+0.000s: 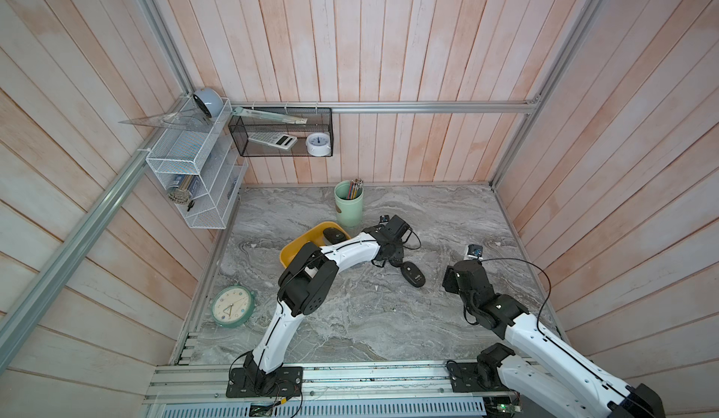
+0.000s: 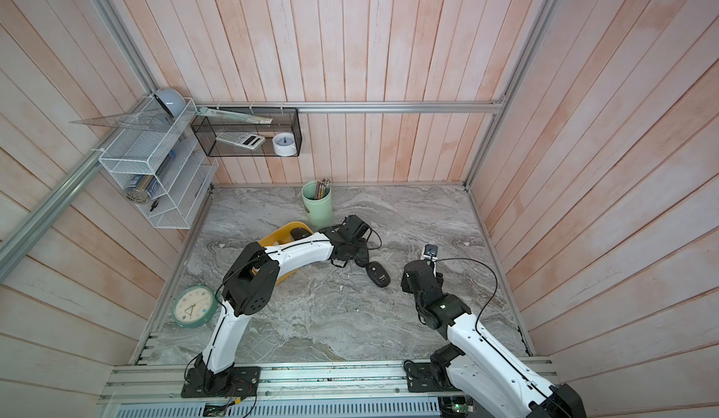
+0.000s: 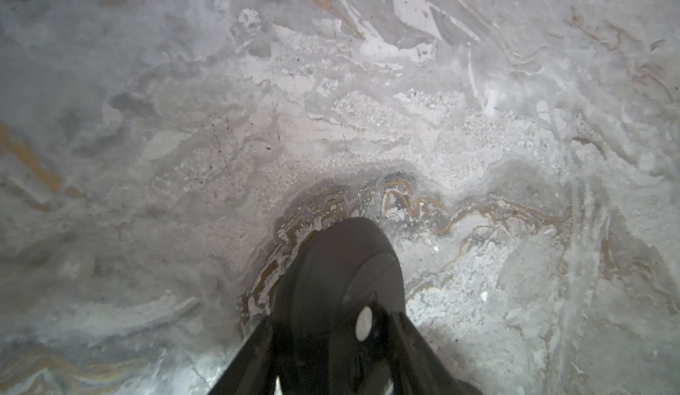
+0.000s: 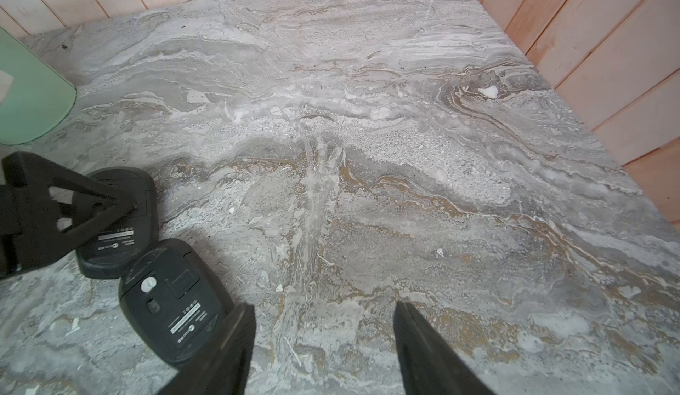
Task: Put the mouse in the storage box
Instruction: Pick up the mouse from the center of the board, then place the mouse in the storage box.
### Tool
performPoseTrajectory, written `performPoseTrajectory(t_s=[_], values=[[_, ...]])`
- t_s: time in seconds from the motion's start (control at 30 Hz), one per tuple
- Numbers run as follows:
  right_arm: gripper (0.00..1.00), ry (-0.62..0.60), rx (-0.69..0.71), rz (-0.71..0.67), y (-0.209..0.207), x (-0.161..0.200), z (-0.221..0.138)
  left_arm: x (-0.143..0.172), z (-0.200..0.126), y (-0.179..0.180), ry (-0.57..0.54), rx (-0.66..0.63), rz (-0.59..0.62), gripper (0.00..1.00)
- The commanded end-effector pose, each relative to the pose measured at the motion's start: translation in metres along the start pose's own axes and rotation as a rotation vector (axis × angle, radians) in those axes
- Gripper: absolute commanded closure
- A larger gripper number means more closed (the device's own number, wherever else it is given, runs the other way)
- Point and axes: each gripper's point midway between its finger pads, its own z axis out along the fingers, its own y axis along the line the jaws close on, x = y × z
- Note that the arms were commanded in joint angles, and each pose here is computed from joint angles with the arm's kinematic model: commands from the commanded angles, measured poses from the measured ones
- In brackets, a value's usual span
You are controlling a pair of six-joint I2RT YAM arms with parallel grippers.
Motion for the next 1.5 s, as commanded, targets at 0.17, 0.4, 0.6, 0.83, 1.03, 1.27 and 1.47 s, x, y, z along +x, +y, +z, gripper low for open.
performPoseTrajectory(t_s=[0.17,0.4,0.6,0.83,1.03,1.27,1.47], values=[[0.35,-0.003,0.007,0.016,-0.003,0.003,0.002,0.033,0.031,0.021,0.104,-0.034,-0.021,0.43],[0.35,-0.004,0.006,0.017,-0.003,0.003,0.002,0.035,0.036,0.025,0.113,-0.027,-0.050,0.43],[0.35,-0.004,0.007,0.017,-0.003,0.003,0.002,0.027,0.028,0.026,0.080,-0.024,-0.069,0.59],[0.35,-0.005,0.007,0.017,-0.003,0.003,0.002,0.001,-0.011,0.026,-0.007,-0.057,-0.030,0.75],[0.35,-0.001,0.007,0.016,-0.003,0.003,0.003,-0.028,-0.086,0.027,-0.131,-0.062,0.018,0.79],[0.35,0.022,-0.002,0.009,0.002,0.005,0.005,-0.032,-0.169,0.076,-0.226,-0.188,0.057,0.81],[0.35,0.063,-0.036,0.015,0.011,0.010,0.009,-0.012,-0.214,0.172,-0.234,-0.388,-0.029,0.82]])
